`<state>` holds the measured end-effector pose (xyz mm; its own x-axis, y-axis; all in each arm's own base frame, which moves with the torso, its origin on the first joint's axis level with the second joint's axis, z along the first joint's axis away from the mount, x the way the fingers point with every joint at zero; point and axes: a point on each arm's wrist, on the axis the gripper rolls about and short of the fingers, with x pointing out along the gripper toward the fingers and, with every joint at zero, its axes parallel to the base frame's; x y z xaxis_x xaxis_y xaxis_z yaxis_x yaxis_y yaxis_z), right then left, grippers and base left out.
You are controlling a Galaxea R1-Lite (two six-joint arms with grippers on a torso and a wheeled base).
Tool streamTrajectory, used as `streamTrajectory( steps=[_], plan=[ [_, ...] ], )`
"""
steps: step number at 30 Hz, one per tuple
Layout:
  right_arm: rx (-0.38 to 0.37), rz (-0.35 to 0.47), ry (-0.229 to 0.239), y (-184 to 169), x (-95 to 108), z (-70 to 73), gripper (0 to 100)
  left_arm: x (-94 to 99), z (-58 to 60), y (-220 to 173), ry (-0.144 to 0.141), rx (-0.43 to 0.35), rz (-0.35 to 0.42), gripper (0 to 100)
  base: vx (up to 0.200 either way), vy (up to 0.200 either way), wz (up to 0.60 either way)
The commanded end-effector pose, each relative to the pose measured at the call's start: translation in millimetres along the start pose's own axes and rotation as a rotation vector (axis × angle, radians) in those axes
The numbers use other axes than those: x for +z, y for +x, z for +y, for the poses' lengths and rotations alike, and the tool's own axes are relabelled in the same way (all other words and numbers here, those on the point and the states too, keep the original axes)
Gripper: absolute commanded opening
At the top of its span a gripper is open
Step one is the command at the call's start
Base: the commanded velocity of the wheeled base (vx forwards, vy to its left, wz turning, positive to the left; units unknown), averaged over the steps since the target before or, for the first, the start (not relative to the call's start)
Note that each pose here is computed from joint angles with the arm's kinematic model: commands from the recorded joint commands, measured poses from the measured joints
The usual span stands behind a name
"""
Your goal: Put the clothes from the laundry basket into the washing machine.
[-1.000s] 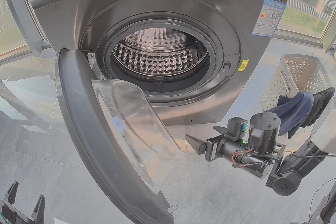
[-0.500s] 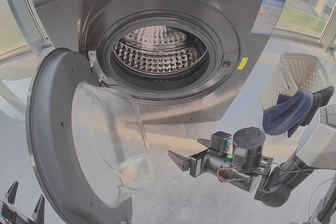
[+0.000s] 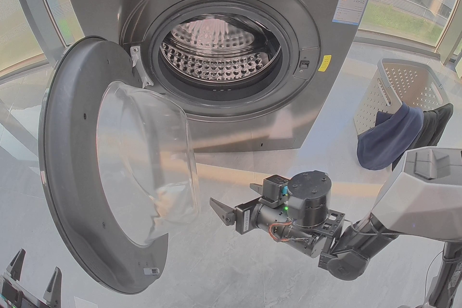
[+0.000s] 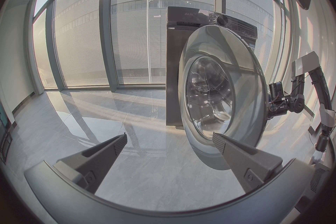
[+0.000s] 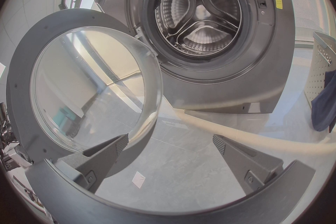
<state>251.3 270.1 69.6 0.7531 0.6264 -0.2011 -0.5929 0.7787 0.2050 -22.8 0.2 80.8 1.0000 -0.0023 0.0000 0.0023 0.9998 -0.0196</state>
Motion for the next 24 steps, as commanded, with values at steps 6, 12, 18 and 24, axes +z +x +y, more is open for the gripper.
streamTrajectory(
  steps=[6,12,18,24],
  plan=[
    [0.065,-0.030,-0.005,32,4,28.3,100,-4.8,0.1,0,-0.003,0.001,0.003,100,0.000,0.000,0.00],
    [0.109,-0.044,0.003,28,4,43.7,100,-4.8,0.1,0,-0.002,0.001,0.003,100,0.000,0.000,0.00],
    [0.082,-0.056,0.008,32,10,32.1,100,-4.8,0.1,0,-0.002,0.001,0.003,100,0.000,0.000,0.00],
    [0.093,-0.088,0.010,52,14,37.0,100,-4.8,0.1,0,-0.002,0.001,0.003,100,0.000,0.000,0.00]
  ],
)
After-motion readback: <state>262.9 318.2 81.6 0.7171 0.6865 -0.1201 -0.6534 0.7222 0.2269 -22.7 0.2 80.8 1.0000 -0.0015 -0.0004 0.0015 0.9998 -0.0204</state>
